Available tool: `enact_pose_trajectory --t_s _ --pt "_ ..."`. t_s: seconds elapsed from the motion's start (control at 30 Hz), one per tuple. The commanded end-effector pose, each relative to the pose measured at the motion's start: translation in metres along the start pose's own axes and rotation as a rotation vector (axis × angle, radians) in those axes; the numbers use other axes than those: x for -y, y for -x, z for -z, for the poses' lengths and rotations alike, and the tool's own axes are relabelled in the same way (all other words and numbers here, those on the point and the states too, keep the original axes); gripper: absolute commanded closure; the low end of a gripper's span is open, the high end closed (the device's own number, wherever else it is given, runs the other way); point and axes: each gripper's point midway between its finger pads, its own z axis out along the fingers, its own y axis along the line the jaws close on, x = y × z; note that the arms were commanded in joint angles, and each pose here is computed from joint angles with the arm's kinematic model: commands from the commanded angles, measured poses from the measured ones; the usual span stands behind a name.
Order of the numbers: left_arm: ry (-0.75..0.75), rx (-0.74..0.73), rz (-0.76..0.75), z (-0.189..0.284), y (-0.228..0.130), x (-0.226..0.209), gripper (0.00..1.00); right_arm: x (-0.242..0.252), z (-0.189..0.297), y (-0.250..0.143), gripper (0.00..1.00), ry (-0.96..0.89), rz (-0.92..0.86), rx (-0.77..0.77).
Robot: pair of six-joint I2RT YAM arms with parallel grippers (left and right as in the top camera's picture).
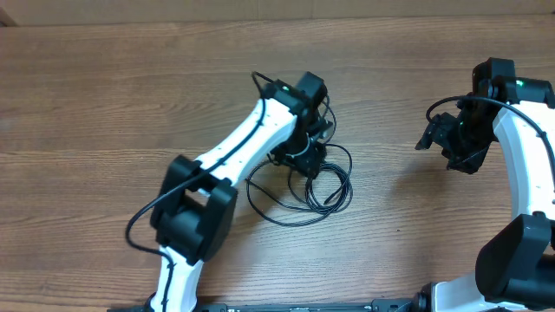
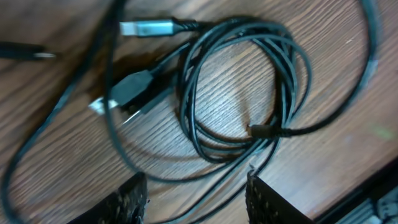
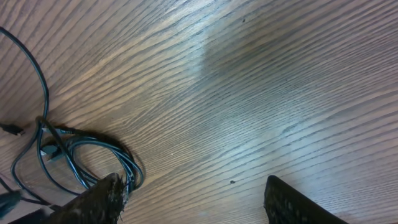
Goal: Untangle cables
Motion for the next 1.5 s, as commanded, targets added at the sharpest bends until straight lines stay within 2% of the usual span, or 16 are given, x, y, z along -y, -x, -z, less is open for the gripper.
enact_pose_trajectory --t_s 0.0,0.1,0.17,0.5,0.6,0.7,0.77,0.9,1.03,1.27,1.37,1.47 --pt "0.058 -0.055 -0.049 -0.024 -0.004 -0.004 0.49 -0.002 0.012 0.004 0.3 0.01 0.017 0.047" --pt "0.096 -0.08 -0.065 -0.038 -0.005 -0.006 0.49 -0.001 0.012 0.004 0.3 0.009 0.017 0.044" --pt "0.131 -0.093 -0.074 -0.048 -0.004 -0.01 0.53 -0.001 0.012 0.003 0.3 0.007 0.016 0.04" --pt "0.13 -0.072 -0.057 -0.069 0.007 -0.014 0.55 -0.001 0.012 0.002 0.3 0.007 0.015 0.037" --pt "0.128 -0.067 -0.055 -0.069 0.008 -0.013 0.67 -0.001 0.012 0.002 0.3 0.006 0.015 0.037" --pt "0.127 -0.07 -0.053 -0.069 0.008 -0.013 0.89 -0.001 0.012 0.002 0.3 0.006 0.015 0.037" --pt "0.11 -0.074 -0.053 -0.069 0.007 -0.01 0.96 -0.001 0.012 0.002 0.3 0.006 0.015 0.037" --pt "0.103 -0.082 -0.047 -0.062 0.004 -0.008 0.96 -0.002 0.012 0.001 0.27 0.015 0.021 0.034" --pt "0.101 -0.03 -0.038 -0.026 0.015 -0.006 0.96 -0.027 0.014 -0.007 0.26 0.154 0.153 -0.003" --pt "0.078 0.276 -0.038 0.097 0.057 0.007 0.96 -0.079 0.024 -0.03 0.26 0.408 0.391 -0.046" --pt "0.034 0.401 -0.051 0.146 0.063 0.019 0.96 -0.095 0.024 -0.037 0.26 0.441 0.443 -0.049" --pt "0.015 0.471 -0.068 0.174 0.06 0.029 0.96 -0.122 0.028 -0.047 0.26 0.529 0.521 -0.048"
